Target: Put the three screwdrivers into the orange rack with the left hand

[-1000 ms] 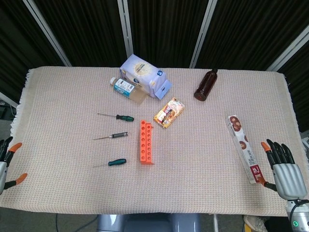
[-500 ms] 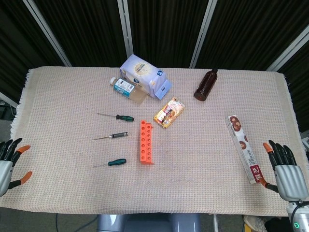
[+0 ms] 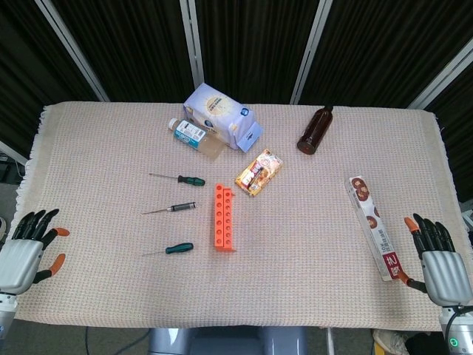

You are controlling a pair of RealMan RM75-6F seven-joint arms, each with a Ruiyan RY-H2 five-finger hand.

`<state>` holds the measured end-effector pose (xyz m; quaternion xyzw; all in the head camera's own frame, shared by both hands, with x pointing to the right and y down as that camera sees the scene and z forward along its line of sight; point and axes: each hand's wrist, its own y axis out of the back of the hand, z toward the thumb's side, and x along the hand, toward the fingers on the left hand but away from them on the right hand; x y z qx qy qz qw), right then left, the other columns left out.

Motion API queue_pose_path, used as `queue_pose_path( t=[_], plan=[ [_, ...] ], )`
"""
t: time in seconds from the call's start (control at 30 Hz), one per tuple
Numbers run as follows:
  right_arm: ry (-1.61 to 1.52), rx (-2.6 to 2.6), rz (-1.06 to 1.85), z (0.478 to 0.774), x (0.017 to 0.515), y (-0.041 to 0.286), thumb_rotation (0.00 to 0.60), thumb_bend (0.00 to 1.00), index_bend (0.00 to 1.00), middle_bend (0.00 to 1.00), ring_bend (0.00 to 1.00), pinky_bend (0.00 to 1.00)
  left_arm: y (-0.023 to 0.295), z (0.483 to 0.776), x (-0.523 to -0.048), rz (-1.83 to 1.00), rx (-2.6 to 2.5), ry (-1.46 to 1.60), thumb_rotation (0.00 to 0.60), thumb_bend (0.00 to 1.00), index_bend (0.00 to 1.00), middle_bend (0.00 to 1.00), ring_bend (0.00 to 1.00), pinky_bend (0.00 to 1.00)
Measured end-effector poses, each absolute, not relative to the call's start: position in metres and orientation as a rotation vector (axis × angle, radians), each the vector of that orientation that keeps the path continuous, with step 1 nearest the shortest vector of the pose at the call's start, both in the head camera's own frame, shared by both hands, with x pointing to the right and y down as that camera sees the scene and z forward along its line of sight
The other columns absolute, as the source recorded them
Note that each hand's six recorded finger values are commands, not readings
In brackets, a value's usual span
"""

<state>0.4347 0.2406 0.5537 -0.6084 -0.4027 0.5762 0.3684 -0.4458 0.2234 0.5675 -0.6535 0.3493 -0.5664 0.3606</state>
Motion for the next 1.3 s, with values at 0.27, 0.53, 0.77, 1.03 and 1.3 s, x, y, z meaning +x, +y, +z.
queue_pose_path(
  t=[0.27, 0.53, 0.77, 1.03, 1.3],
  plan=[
    [-1.033, -1.566, 1.497, 0.556, 0.435, 0.243, 0.600, 0.00, 0.01, 0.00, 0.00, 0.01, 0.206, 0.574, -0.418, -1.431, -1.704, 0.844, 0.600, 0.28, 0.40, 0.05, 0.00, 0.00],
    [-1.036, -1.564, 1.497, 0.554, 0.435, 0.246, 0.600, 0.00, 0.01, 0.00, 0.00, 0.01, 0.186, 0.583, -0.365, -1.334, -1.779, 0.744, 0.600, 0.24, 0.46, 0.08, 0.04, 0.00],
    [-1.038, -1.569, 1.508, 0.556, 0.435, 0.249, 0.600, 0.00, 0.01, 0.00, 0.00, 0.01, 0.180, 0.595, -0.313, -1.272, -1.837, 0.591, 0.600, 0.23, 0.45, 0.09, 0.04, 0.00],
    [-1.036, -1.582, 1.516, 0.559, 0.436, 0.251, 0.600, 0.00, 0.01, 0.00, 0.00, 0.01, 0.185, 0.609, -0.260, -1.215, -1.797, 0.445, 0.600, 0.23, 0.43, 0.09, 0.03, 0.00],
    [-1.038, -1.591, 1.532, 0.562, 0.439, 0.253, 0.600, 0.00, 0.01, 0.00, 0.00, 0.01, 0.195, 0.636, -0.209, -1.245, -1.706, 0.328, 0.600, 0.23, 0.43, 0.08, 0.02, 0.00]
  ],
)
